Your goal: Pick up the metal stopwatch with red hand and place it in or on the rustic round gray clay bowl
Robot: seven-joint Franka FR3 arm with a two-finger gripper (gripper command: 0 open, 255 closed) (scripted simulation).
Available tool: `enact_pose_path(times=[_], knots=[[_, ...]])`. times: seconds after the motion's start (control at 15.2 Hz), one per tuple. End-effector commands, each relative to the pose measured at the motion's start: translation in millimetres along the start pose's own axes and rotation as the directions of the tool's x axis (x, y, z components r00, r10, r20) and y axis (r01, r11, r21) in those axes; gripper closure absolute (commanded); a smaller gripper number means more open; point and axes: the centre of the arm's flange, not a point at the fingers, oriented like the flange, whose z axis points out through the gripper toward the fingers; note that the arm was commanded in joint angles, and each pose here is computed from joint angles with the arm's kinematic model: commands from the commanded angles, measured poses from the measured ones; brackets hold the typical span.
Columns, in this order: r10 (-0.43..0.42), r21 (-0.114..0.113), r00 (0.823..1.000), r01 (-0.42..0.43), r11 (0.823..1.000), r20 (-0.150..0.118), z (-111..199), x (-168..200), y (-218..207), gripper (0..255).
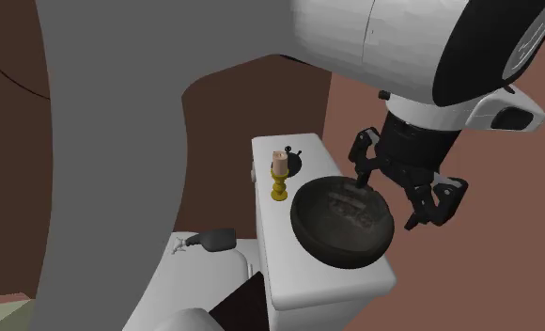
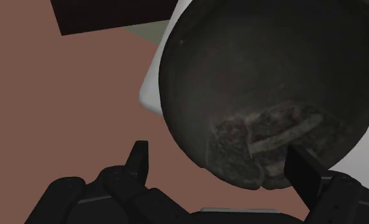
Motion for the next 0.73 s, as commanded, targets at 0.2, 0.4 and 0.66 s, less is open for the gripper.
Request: enact_pose_path(times=[0.2, 0.4, 0.66], knots=[[0.063, -0.009, 0.998, -0.062, 0.998, 0.028, 8, 3, -40, 0], [0.125, -0.02, 0.991, -0.124, 0.992, 0.055, 16, 9, -80, 0], [0.208, -0.038, 0.974, -0.205, 0.978, 0.09, 29, 20, -132, 0]])
